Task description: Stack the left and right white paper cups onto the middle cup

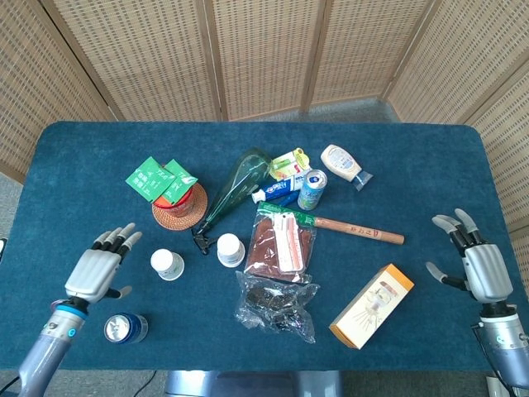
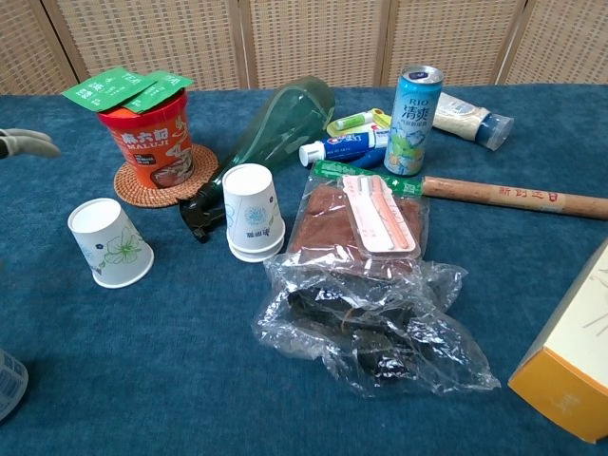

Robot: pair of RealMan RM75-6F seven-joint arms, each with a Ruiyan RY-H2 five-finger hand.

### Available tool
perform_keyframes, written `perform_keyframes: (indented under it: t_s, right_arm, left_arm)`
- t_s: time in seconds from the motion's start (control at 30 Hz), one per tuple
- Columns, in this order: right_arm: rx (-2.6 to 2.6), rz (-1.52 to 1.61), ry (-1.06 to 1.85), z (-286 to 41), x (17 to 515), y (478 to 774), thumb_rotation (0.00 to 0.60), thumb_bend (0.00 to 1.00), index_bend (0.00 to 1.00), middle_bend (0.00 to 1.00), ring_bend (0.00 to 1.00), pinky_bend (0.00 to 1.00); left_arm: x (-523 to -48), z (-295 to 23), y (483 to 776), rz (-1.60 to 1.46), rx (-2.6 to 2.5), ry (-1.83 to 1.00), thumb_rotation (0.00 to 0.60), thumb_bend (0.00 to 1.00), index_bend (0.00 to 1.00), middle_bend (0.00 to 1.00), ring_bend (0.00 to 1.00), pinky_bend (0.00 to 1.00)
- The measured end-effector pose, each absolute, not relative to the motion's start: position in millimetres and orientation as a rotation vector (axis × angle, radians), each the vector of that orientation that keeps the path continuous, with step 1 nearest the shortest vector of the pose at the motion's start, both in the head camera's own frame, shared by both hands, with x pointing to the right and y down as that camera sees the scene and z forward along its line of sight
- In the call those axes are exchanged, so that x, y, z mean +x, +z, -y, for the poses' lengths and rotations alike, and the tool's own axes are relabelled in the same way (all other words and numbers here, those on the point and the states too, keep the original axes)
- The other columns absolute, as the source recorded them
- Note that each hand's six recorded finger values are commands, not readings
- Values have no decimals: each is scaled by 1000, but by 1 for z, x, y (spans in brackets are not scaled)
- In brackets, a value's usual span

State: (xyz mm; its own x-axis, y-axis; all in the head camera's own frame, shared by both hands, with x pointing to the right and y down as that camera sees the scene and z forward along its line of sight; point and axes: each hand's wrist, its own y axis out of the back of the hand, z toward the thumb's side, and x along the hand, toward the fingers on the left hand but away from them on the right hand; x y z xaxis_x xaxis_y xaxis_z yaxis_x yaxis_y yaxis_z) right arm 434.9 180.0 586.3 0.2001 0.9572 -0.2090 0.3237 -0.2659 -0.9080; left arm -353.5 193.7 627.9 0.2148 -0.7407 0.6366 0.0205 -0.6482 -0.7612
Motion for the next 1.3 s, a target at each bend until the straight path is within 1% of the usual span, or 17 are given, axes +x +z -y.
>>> perform_keyframes:
  t_s: [0.17, 0.33, 0.57, 0.83, 0.97, 1.1, 1.3]
  right_arm:
    - [-1728, 1231, 1058, -180, 435, 583, 600, 252, 188, 226, 66, 425]
    - [-1719, 1236, 1068, -179, 439, 582, 600, 251, 189, 229, 66, 427]
    - [-1704, 1249, 1092, -176, 446, 583, 600, 252, 190, 232, 66, 426]
    - [-1699, 1254, 1097, -176, 449, 584, 600, 252, 189, 232, 66, 426]
    - [-1696, 1260, 1104, -176, 451, 584, 600, 251, 189, 233, 66, 427]
    - [-1692, 1263, 1103, -176, 451, 584, 600, 252, 190, 233, 66, 427]
    - [-1689, 1263, 1105, -176, 451, 585, 600, 251, 190, 234, 66, 430]
  left_arm:
    - [-337, -191, 641, -637, -1856, -1510, 600, 212, 51, 0, 0, 198]
    - [-319, -190, 653, -606, -1873, -1512, 600, 212, 69, 0, 0, 211]
    - [-303, -188, 661, -587, -1877, -1507, 600, 212, 95, 0, 0, 242]
    - [-286, -186, 664, -589, -1857, -1484, 600, 212, 182, 9, 2, 305]
    - [-282, -185, 664, -601, -1836, -1486, 600, 216, 231, 71, 61, 367]
    - [-281, -183, 664, -619, -1819, -1486, 600, 218, 310, 154, 143, 431]
    - [-283, -182, 664, -636, -1785, -1501, 600, 222, 348, 195, 189, 494]
